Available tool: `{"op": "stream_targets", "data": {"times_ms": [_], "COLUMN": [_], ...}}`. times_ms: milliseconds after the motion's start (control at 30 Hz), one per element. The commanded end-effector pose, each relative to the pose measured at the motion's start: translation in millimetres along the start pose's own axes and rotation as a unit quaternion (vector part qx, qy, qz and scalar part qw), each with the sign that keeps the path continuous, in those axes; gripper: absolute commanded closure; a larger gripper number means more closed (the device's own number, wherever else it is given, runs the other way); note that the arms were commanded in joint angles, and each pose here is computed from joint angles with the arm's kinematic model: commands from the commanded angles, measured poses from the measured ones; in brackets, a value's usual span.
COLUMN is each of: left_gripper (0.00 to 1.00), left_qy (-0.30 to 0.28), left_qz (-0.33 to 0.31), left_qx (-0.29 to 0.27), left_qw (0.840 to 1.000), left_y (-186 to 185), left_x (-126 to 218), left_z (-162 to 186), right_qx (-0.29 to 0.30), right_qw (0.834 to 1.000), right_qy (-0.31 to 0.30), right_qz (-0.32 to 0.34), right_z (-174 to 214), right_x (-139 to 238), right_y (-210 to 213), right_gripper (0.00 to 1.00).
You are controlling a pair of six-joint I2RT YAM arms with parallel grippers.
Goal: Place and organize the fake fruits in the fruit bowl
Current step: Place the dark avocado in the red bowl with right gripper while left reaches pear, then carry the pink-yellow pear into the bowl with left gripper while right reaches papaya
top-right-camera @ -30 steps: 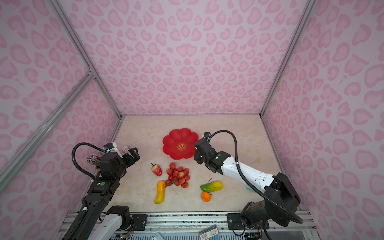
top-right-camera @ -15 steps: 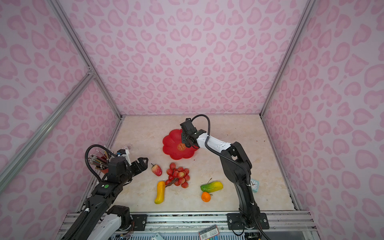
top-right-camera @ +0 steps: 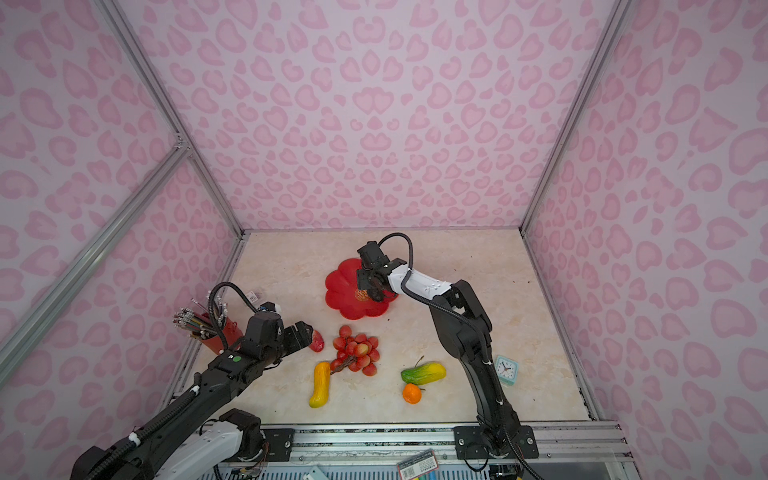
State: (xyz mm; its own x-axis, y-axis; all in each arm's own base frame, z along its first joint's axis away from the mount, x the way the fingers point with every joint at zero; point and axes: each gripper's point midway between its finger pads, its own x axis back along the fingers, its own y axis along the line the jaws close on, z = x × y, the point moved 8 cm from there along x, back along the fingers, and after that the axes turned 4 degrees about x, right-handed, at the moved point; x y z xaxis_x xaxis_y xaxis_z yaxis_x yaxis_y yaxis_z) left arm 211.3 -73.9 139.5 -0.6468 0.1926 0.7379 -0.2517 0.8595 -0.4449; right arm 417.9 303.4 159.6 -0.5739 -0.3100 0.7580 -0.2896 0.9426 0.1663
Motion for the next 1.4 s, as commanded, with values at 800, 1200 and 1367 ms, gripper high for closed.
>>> {"op": "stream_targets", "data": {"times_ms": [800,1200,1367], "left_gripper": [0.55,0.56,0.55], "left_qy": [-0.021,0.067,0.092], "left_qz": [0.047,0.075,0.067], "left_qx": [-0.103,-0.164,-0.168], "left_qw": [0.993,0.981,0.979], "left_y": [-80.6,-152.3,-164.1], "left_x": [-16.5,-109.5,-143.5], "left_z": [-51.5,-66.0,-58.0], "right_qx": [-0.129,-0.211,-0.254], "right_qw": [0.980,0.973,0.963], "right_qy": [-0.126,-0.035,0.008], "right_qz": [0.085,0.093,0.086], "right_z": [68.0,162.3,204.7], "right_x": [184.1,201.0,196.7], "right_y": [-99.9,-123.7,-126.2], "right_gripper": [0.06,0.10,0.14]}}
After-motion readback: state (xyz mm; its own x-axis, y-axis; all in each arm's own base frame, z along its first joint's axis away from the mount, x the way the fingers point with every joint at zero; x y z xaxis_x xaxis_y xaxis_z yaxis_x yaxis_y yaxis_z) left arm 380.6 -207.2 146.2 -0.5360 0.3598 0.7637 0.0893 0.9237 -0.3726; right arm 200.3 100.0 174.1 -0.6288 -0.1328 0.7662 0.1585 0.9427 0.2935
